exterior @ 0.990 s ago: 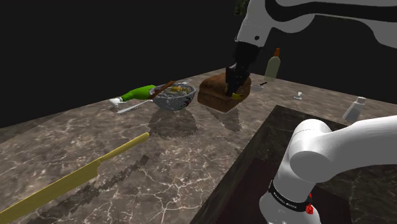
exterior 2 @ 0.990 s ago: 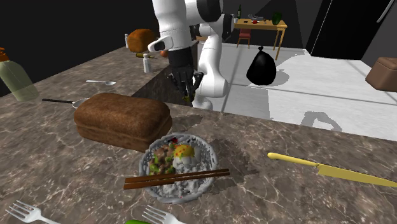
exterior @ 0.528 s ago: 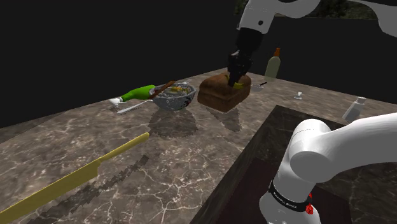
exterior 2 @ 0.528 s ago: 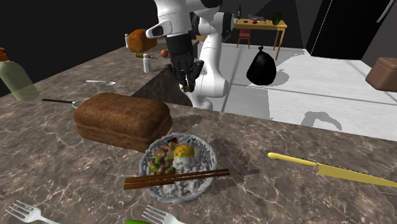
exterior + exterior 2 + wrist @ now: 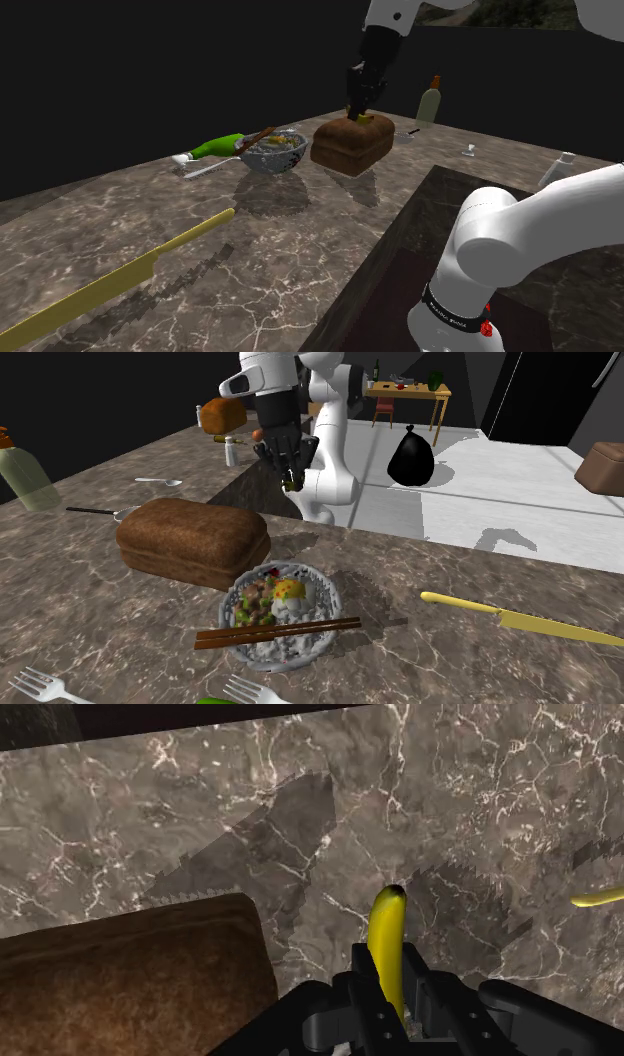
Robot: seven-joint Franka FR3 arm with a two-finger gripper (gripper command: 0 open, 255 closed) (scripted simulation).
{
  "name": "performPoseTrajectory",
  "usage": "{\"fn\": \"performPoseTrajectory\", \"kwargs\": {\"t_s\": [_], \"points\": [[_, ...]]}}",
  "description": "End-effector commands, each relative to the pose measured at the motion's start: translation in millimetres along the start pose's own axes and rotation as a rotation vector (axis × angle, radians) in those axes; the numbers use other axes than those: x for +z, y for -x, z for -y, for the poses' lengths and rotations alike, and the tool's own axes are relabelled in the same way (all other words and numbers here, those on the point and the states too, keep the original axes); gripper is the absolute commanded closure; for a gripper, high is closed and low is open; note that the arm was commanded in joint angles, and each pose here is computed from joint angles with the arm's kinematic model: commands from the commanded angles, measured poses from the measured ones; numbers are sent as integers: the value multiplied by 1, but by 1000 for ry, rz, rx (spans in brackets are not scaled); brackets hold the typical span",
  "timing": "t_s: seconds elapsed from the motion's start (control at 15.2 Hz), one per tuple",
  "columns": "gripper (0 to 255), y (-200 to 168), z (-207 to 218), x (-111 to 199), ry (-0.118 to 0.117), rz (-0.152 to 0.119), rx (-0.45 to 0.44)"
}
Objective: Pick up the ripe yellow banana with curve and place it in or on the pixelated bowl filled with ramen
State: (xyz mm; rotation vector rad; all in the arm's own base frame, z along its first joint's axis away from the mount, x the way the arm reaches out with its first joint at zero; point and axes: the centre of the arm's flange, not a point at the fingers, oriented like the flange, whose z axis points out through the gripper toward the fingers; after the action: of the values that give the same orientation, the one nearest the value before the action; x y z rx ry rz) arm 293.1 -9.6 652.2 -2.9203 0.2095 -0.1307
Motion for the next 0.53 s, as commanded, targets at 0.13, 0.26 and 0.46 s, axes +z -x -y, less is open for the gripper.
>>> {"fn": "performPoseTrajectory", "kwargs": {"t_s": [0.13,0.26,0.46], "points": [[255,-47,18,7,0,0,0],[255,-72,27,10,0,0,0],[255,-108,40,15,0,0,0]]}}
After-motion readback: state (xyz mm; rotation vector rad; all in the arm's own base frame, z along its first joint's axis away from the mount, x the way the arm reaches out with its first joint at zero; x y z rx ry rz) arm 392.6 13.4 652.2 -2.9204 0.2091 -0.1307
